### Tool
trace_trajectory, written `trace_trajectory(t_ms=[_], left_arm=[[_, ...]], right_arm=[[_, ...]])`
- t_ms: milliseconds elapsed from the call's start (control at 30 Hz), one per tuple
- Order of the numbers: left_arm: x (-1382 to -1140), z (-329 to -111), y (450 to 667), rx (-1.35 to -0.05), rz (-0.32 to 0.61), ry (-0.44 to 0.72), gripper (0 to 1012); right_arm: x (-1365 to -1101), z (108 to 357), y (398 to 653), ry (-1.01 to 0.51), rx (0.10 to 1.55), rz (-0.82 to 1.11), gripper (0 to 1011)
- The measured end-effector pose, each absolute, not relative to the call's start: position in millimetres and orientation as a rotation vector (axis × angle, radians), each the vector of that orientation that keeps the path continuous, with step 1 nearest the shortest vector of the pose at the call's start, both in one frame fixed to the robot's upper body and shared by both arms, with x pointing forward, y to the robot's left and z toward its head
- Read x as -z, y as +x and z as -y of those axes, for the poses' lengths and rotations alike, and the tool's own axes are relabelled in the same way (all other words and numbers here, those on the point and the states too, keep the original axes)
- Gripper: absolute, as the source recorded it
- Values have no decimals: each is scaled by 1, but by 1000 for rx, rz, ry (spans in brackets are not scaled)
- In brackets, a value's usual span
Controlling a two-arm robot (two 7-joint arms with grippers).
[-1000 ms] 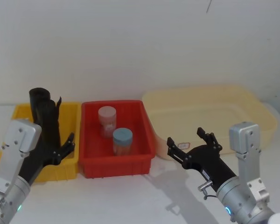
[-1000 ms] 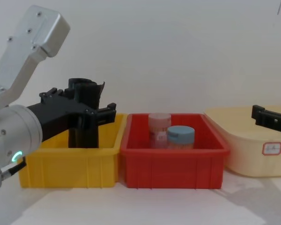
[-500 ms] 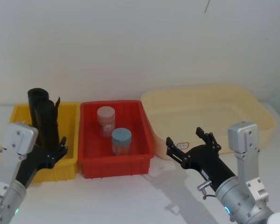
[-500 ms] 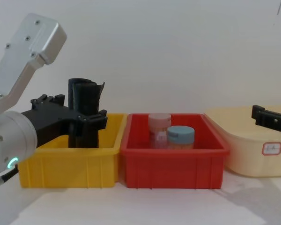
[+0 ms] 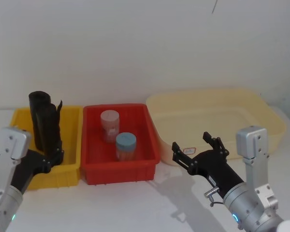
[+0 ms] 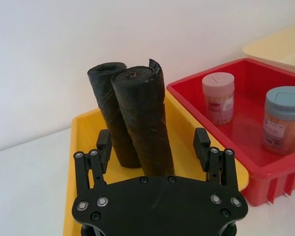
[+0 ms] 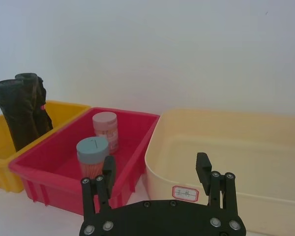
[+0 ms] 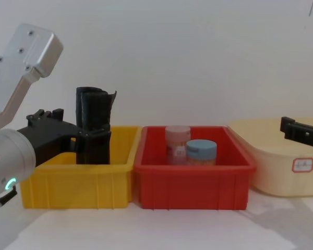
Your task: Pick up the garbage bag with the one hand and transfer it to the other hand.
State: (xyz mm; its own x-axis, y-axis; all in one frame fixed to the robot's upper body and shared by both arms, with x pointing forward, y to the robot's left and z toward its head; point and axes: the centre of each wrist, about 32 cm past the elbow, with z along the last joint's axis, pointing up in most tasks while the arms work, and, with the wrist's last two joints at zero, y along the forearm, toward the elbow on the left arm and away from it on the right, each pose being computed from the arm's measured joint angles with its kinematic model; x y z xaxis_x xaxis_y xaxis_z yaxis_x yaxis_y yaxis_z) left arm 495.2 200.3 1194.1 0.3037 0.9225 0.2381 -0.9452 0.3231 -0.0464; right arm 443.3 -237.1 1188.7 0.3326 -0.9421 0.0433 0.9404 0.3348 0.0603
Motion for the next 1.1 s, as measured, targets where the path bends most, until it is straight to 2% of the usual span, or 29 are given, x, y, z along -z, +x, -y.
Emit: trace_trajectory(t_ms=[1100], left_arm=[[-1177,-205,553,-1201,199,9,1001]], right_arm=[[-1189,237,443,26,1229,75,1000]])
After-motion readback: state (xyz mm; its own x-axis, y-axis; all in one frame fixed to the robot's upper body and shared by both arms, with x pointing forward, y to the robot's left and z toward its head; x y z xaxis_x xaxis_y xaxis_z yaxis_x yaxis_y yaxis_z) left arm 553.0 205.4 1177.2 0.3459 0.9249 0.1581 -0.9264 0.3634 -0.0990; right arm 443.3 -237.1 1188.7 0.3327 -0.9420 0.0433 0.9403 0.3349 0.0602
